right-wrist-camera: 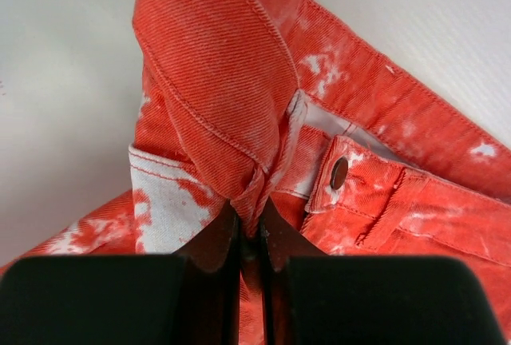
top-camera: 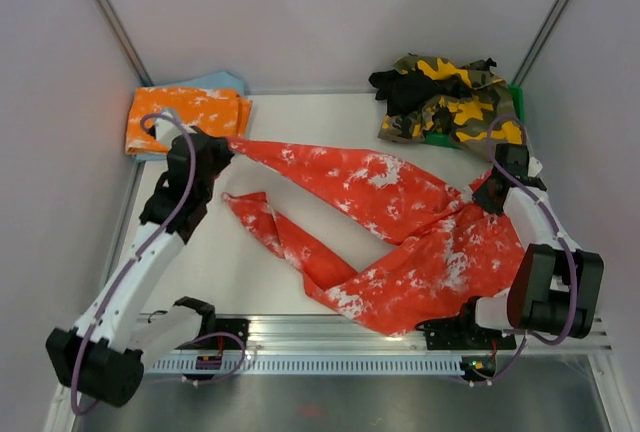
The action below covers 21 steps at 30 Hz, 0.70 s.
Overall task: Fold and stack the trousers
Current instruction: Flatten the trousers out
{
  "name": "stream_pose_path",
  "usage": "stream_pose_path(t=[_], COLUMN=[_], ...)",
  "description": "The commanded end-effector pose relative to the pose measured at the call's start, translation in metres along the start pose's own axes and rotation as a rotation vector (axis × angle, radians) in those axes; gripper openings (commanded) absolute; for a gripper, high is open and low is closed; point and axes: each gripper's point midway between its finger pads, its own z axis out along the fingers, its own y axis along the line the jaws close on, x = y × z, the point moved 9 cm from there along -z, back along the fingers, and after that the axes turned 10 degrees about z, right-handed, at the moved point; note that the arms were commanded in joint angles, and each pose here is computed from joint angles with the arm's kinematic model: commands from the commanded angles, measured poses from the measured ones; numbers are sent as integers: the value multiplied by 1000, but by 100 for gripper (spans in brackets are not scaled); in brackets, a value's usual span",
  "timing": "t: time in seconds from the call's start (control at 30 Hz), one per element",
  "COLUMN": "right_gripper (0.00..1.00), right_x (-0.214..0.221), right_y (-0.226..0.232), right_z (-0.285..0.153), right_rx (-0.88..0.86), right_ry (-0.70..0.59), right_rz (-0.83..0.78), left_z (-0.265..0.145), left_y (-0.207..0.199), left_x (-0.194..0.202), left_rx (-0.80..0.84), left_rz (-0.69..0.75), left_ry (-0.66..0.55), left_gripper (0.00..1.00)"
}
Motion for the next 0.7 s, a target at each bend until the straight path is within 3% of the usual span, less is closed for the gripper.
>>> stream_pose_path(t=[0.0,0.17,0.27,0.3,0.33,0.37,0.4,0.43,0.5,0.53,0.57,0.67], right_gripper=[6,5,5,7,9,14,19,28,43,58,65,89], right_x=[-19,-17,-21,-23,-24,-27,-30,-32,-40,-46,-52,-68], right_y=[13,23,23,21,21,22,24,26,37,42,46,52], right_z=[3,16,19,20,21,19,17,13,-3,-14,-26,-55], right_rx=[-63,-113,-85,-64,-50,-44,-49,-64,-141,-183,-215,-264], right_ry=[-51,4,-22,-35,-38,-40,-34,-29,-1,-18,-27,-94], right_rz=[7,-11,-14,-14,-12,-10,-11,-19,-36,-42,-52,-46], left_z=[-13,-33,-41,-43,-44,-47,-49,-51,-57,-60,-63,-60], left_y=[51,91,100,100,100,100,100,97,93,91,87,92], left_x=[29,72,86,89,90,90,89,82,76,72,61,55], left_rx=[-285,-422,-396,-366,-346,-324,-316,-294,-272,-277,-285,-395], left_rz=[-64,-127,-152,-147,-137,-113,-106,-83,-50,-53,-69,-112], left_ry=[-11,52,65,78,82,89,89,86,110,117,103,151], left_gripper=[2,2,3,23,32,61,82,95,100,100,100,100])
